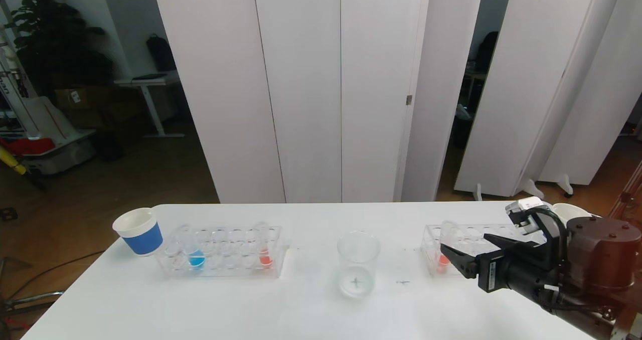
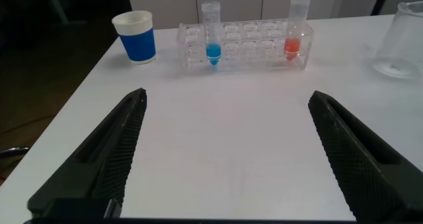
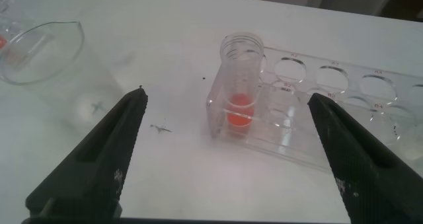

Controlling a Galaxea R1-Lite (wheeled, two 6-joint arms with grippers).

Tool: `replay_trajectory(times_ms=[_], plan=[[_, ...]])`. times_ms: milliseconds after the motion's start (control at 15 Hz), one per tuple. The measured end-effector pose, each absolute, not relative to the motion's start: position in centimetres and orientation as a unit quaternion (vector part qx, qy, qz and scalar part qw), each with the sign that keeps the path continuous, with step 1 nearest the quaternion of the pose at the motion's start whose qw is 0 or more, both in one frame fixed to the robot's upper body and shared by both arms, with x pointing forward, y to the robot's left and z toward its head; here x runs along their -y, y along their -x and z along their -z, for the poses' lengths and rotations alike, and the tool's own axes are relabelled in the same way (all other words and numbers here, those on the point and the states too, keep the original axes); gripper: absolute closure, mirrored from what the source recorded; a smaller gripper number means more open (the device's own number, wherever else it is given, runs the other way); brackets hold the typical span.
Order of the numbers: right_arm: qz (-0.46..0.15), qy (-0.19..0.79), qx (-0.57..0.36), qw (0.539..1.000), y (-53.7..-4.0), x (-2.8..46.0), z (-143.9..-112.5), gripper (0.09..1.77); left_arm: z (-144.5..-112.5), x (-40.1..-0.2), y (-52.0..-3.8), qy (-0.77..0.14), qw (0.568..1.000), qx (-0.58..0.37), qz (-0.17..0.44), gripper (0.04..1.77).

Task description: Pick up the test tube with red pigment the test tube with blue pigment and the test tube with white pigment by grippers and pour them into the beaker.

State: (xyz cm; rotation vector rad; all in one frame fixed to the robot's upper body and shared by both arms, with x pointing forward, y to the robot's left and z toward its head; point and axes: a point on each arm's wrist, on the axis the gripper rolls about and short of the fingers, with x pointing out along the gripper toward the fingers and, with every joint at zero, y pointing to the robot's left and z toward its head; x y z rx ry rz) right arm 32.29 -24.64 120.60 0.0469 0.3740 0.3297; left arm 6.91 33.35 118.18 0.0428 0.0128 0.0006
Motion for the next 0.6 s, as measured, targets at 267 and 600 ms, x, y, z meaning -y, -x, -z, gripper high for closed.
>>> replay_trajectory(times_ms=[267, 600], plan=[[-0.174, -0.029, -0.177, 0.968, -32.7, 23.8, -120.5, 0.11, -118.2, -33.3, -6.9, -0.021, 1.000, -0.006, 0.000, 0.06], [-0.181, -0.039, -0.180, 0.966, -33.5, 23.0, -120.2, 0.11, -118.2, -33.3, -6.9, -0.021, 1.000, -0.006, 0.000, 0.06]])
